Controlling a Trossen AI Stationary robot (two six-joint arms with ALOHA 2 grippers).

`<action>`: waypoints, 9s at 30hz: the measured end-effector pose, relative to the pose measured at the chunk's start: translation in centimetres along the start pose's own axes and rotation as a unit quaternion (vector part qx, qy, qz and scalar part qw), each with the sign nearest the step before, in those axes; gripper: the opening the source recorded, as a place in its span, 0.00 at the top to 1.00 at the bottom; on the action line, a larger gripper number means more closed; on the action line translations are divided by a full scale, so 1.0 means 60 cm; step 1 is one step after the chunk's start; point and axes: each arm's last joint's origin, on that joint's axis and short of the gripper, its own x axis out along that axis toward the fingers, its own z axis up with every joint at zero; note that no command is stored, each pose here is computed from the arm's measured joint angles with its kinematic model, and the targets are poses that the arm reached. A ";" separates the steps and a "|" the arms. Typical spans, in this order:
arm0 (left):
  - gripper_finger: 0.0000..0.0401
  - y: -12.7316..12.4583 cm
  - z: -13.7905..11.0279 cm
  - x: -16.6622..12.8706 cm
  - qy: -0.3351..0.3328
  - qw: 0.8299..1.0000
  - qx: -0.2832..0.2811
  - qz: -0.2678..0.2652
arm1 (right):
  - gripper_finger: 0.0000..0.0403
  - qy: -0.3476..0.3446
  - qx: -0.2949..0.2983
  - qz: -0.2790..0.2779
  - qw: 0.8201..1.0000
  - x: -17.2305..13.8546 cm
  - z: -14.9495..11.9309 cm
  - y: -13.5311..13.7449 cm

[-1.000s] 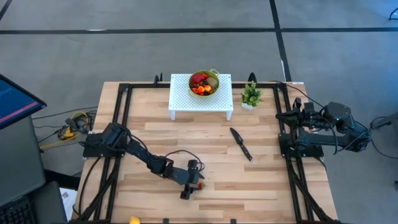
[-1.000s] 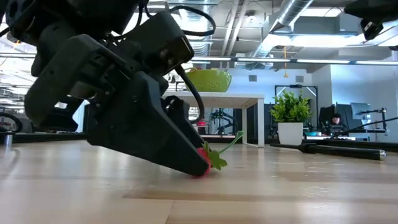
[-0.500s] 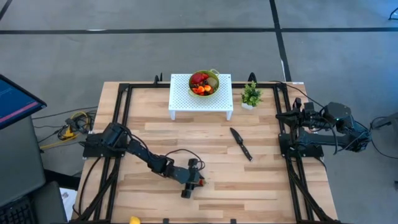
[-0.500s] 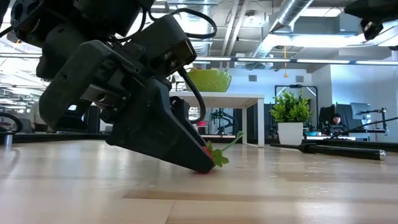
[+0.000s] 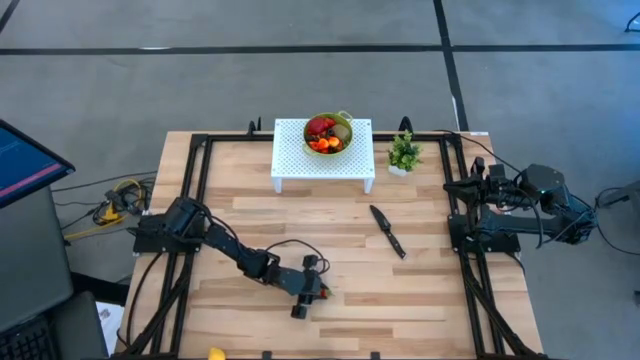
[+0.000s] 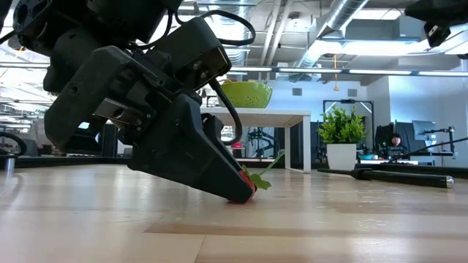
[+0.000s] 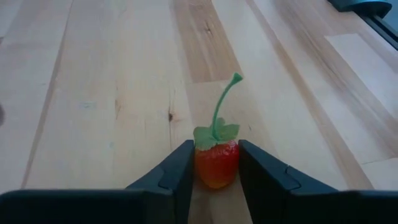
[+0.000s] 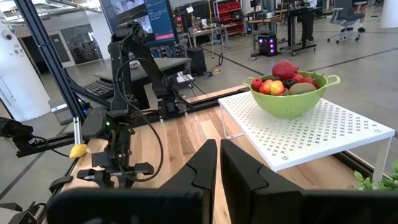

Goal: Pick & Place Fruit
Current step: Put the red cherry into the green strainer bowl, then put the yellow lemon into the green strainer bowl

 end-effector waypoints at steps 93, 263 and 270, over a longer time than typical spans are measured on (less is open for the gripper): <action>0.56 0.355 0.280 -0.277 -0.228 0.932 -0.005 0.283 | 0.96 0.000 0.000 0.000 1.000 0.000 0.000 0.000; 0.65 0.217 0.175 -0.205 -0.048 0.961 0.256 0.097 | 0.96 0.000 0.000 0.000 1.000 0.000 0.000 0.000; 0.58 0.205 0.173 -0.138 -0.126 0.969 0.176 0.118 | 0.96 0.000 0.000 0.000 1.000 0.000 0.000 0.000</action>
